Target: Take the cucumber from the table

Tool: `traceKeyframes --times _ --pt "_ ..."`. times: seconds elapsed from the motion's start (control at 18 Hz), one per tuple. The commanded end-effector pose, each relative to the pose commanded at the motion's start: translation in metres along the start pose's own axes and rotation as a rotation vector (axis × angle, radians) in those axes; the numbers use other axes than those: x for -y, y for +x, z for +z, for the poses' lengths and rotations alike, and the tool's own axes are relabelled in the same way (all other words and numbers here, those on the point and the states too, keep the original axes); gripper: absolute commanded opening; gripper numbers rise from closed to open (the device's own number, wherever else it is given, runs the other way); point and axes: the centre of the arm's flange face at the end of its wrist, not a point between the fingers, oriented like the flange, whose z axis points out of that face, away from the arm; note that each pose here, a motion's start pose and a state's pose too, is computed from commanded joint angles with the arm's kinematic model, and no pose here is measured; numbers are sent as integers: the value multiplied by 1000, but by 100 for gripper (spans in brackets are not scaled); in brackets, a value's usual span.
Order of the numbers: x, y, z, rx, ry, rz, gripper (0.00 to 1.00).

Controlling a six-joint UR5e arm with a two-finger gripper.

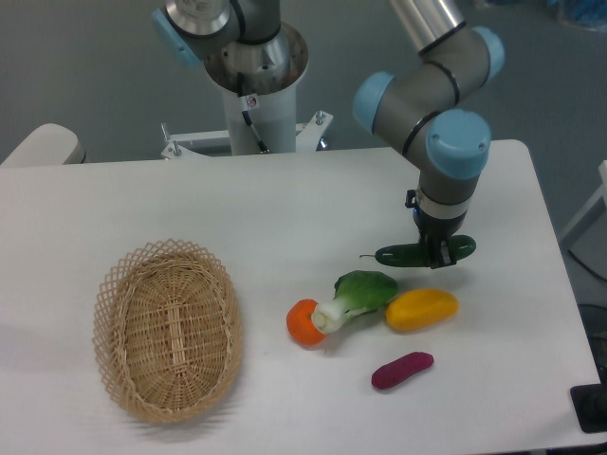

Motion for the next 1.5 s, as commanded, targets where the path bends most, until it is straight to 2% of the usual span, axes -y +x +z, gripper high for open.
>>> traceKeyframes --times 0.22,0.39,0.5,0.72,0.94,1.5 --pt "40 -11 -22 42 37 -68 15" --pt "76 -20 -34 69 75 -182 15" --pt "100 -25 -43 84 93 -223 15" --pt "126 -32 -57 107 131 -301 15" --pt "134 -33 -61 110 136 -322 15" --pt "128 -36 -58 111 135 -328 15"
